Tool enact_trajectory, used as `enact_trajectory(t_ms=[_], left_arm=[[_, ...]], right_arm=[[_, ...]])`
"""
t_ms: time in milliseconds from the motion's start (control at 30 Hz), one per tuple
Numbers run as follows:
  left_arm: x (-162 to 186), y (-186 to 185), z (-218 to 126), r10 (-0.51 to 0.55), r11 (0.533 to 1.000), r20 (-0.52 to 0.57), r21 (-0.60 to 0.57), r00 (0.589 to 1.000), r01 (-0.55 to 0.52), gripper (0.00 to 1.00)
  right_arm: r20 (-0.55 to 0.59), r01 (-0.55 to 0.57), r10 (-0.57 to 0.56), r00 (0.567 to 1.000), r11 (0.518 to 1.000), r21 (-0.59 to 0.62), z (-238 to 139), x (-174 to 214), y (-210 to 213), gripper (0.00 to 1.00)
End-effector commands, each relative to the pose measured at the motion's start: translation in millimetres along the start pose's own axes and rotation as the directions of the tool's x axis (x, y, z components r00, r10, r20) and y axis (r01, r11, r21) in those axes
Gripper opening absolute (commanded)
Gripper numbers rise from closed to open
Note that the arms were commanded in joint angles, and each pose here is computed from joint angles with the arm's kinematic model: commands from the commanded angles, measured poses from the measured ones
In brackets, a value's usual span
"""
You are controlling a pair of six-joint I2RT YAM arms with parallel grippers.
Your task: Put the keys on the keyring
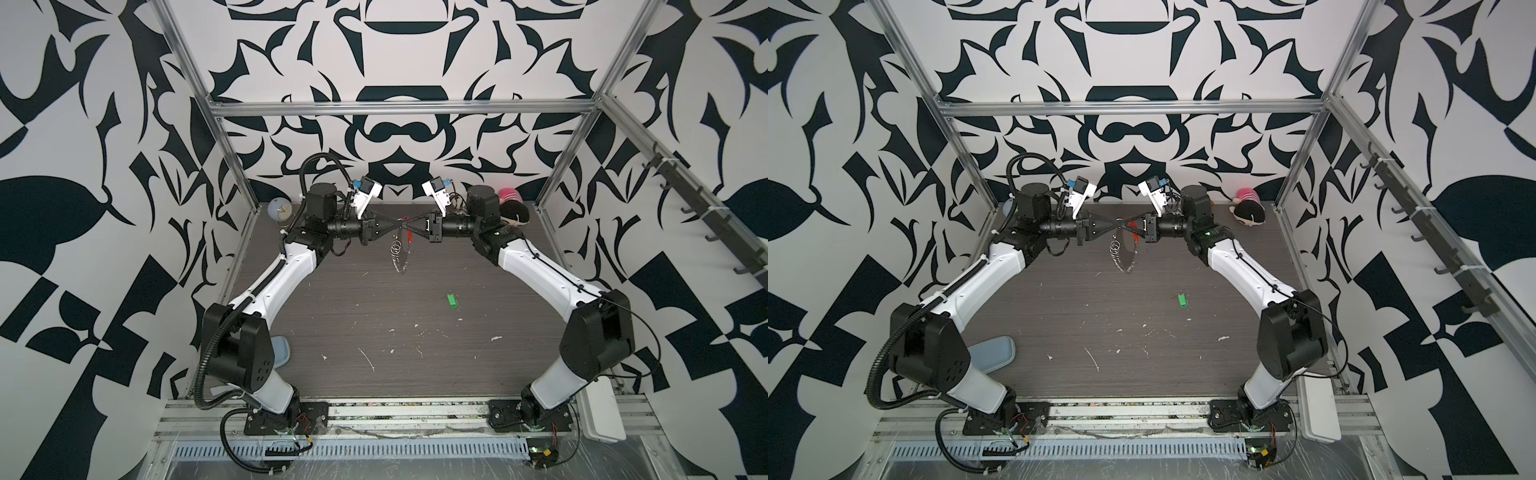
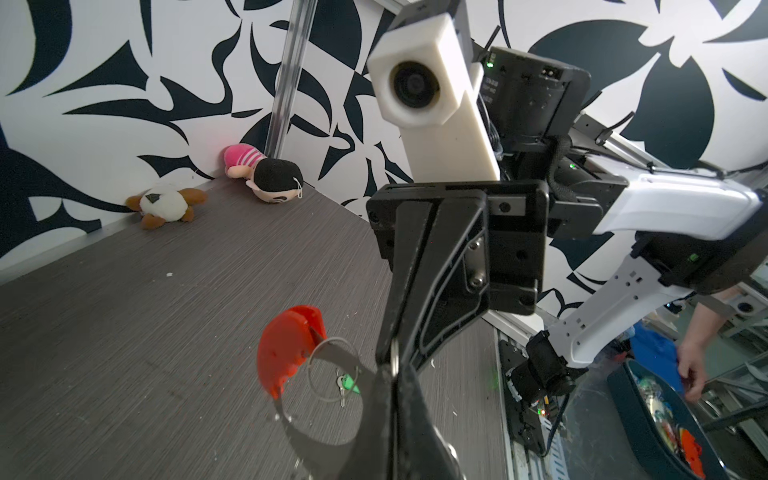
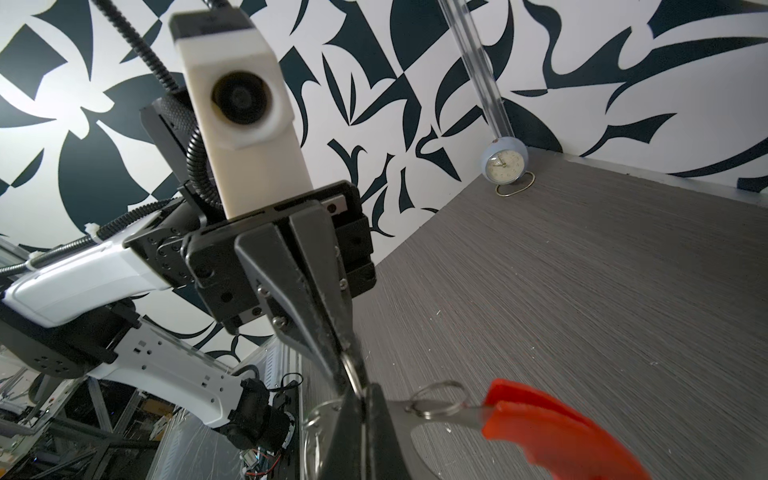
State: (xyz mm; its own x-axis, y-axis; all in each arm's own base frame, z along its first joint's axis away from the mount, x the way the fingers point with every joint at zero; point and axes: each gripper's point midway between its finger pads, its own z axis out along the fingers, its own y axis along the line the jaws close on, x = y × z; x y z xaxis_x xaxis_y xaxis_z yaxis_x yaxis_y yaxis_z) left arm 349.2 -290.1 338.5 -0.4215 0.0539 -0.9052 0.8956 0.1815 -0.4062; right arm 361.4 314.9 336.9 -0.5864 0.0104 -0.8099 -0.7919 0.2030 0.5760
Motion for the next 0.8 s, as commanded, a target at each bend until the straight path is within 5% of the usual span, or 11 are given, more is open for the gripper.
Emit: enact_trajectory(t_ms=[0, 67, 233, 433, 767], left_arm=[[-17.6, 5.5, -1.2, 0.039, 0.996, 0.043, -0.08, 0.998, -0.036, 0.37], [-18.9, 23.2, -7.4, 0.045, 0.978, 0.086, -0.205, 0.995, -0.027, 0.47], [-29.4, 38.5, -26.3, 0.09, 0.938, 0.201, -0.346, 0.975, -0.016, 0.41], [-42.0, 34.6, -38.6, 0.098, 0.942, 0.243, -0.336, 0.965, -0.01, 0.36], [-66.8, 38.2, -62.6, 0.047, 0.967, 0.333, -0.253, 0.942, 0.041, 0.29]], right_arm=[[0.186, 0.081, -0.085, 0.979, 0.996, 0.033, -0.6, -37.5, 8.7, 0.0], [0.312, 0.09, -0.102, 0.945, 0.995, 0.054, -6.8, -51.1, 4.2, 0.0], [0.453, 0.064, -0.042, 0.891, 0.997, -0.033, -7.2, -73.0, 2.6, 0.0], [0.571, 0.056, 0.044, 0.82, 0.986, -0.157, -10.6, -96.2, 5.0, 0.0], [0.608, 0.062, 0.108, 0.787, 0.966, -0.252, -8.8, -108.8, 14.5, 0.0]])
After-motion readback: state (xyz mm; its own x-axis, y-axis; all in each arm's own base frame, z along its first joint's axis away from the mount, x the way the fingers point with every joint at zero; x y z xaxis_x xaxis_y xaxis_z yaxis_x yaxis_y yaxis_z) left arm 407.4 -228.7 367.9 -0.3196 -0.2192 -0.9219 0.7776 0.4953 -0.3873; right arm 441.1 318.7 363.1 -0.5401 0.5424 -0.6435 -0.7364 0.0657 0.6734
